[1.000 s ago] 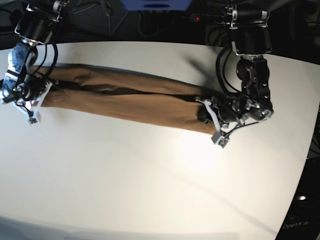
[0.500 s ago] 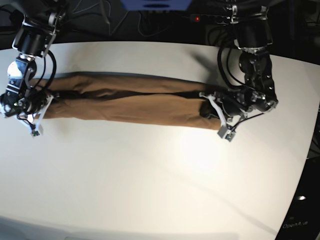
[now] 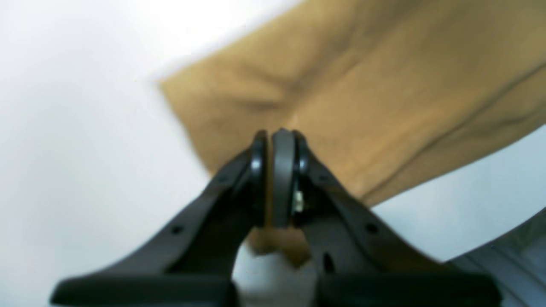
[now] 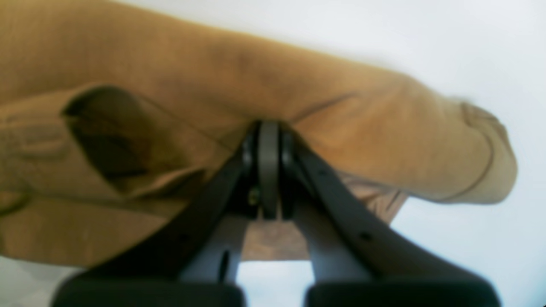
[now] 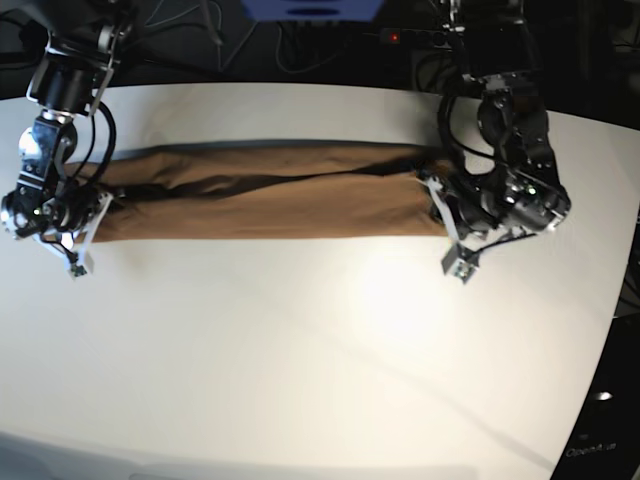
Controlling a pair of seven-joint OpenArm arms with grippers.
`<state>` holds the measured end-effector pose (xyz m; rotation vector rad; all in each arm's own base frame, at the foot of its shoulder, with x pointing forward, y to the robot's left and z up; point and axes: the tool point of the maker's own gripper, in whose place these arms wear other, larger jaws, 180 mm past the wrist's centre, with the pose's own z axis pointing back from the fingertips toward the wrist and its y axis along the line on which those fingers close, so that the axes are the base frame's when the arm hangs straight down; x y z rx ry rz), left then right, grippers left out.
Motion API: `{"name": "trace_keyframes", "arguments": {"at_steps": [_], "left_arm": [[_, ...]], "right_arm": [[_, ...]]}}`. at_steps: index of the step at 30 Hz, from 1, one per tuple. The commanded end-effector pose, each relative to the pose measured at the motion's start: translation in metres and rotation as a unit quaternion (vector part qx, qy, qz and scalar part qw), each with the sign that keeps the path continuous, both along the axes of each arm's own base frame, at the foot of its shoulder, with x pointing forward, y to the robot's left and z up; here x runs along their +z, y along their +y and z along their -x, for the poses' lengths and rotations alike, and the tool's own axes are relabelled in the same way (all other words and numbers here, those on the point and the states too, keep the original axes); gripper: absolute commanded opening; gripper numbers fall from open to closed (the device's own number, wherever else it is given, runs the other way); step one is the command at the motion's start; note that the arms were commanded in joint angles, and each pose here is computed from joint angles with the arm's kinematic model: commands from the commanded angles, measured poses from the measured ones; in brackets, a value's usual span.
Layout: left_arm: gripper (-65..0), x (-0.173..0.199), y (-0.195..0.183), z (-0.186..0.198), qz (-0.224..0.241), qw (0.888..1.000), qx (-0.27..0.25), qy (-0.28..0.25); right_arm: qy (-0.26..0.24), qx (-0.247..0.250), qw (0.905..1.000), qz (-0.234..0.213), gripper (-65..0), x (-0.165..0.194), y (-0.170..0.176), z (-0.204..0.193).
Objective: Fold the T-shirt properly
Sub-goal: 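Release the strip end with the left gripper and open it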
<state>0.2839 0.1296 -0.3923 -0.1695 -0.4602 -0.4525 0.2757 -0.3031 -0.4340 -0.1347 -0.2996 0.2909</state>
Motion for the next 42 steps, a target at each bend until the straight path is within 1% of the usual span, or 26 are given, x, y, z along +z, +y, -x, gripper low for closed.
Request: {"name": "trace_keyframes", "arguments": {"at_steps": [1,3,5,11,13,16,17,18,19,21,23,24,26,27,28,33,35,39,42], "left_arm": [[-62.3,0.018,-0.003,-0.013,0.007,0.999,-0.003,-0.033],[-62.3,0.022,-0.002,-0.016,0.006,0.999,-0.003,-0.043],[-62.3,0.024,0.006,-0.016,-0.005,0.999,-0.002,-0.044],[-62.1,0.017,0.038,-0.006,-0.044,0.999,0.002,-0.026],[-62.1,0.013,0.053,0.005,-0.052,0.998,0.016,-0.017],[-61.4,0.023,0.076,0.008,-0.061,0.996,0.052,-0.03],[-59.6,0.026,0.084,0.009,-0.063,0.995,0.065,-0.035],[-56.3,0.028,0.09,0.01,-0.064,0.994,0.077,-0.037],[-50.8,0.031,0.098,0.011,-0.066,0.993,0.091,-0.04],[-37.9,0.033,0.113,0.019,-0.074,0.99,0.116,-0.03],[-23.6,0.035,0.116,0.018,-0.069,0.99,0.119,-0.034],[-16.0,0.036,0.113,0.017,-0.059,0.991,0.117,-0.037],[-5.1,0.039,0.115,0.013,-0.051,0.991,0.114,-0.043],[-2.4,0.039,0.115,0.013,-0.049,0.991,0.113,-0.044],[-1.2,0.039,0.114,0.013,-0.047,0.992,0.112,-0.045],[-1.2,0.035,0.111,0.015,-0.041,0.992,0.111,-0.038],[-1.2,0.022,0.108,0.019,-0.03,0.993,0.112,-0.017],[-1.4,-0.012,0.089,0.031,0.013,0.992,0.118,0.036],[-1.4,-0.021,0.066,0.034,0.031,0.993,0.101,0.052]], "right_arm": [[0.001,0.005,0.9999,-0.009,-64.3,0.0,0.005,-0.002],[-0.007,0.007,0.9999,-0.011,-64.3,0.0,0.006,-0.003],[-0.01,0.007,0.9998,-0.013,-64.3,-0.001,0.006,-0.003],[-0.01,0.008,0.9998,-0.012,-64.3,0.0,0.006,-0.004],[-0.01,0.008,0.9998,-0.012,-64.3,0.0,0.006,-0.004],[-0.011,0.008,0.9998,-0.012,-64.3,0.0,0.006,-0.004],[-0.013,0.008,0.9998,-0.012,-64.3,0.001,0.006,-0.006],[-0.013,0.008,0.9998,-0.012,-64.3,0.001,0.006,-0.006],[-0.013,0.008,0.9998,-0.012,-64.3,0.001,0.006,-0.006],[-0.013,0.008,0.9998,-0.012,-64.3,0.001,0.006,-0.006],[-0.013,0.008,0.9998,-0.012,-64.3,0.001,0.006,-0.006],[-0.013,0.008,0.9998,-0.012,-64.3,0.001,0.006,-0.006],[-0.013,0.008,0.9998,-0.011,-64.3,0.001,0.006,-0.006],[-0.013,0.008,0.9998,-0.011,-64.3,0.001,0.006,-0.006],[-0.013,0.008,0.9998,-0.011,-64.3,0.001,0.006,-0.006],[-0.013,0.008,0.9998,-0.011,-64.3,0.001,0.006,-0.006],[-0.013,0.008,0.9998,-0.011,-64.3,0.001,0.006,-0.006],[-0.013,0.008,0.9998,-0.011,-64.3,0.001,0.006,-0.006],[-0.013,0.008,0.9998,-0.011,-64.3,0.001,0.006,-0.006]]}}
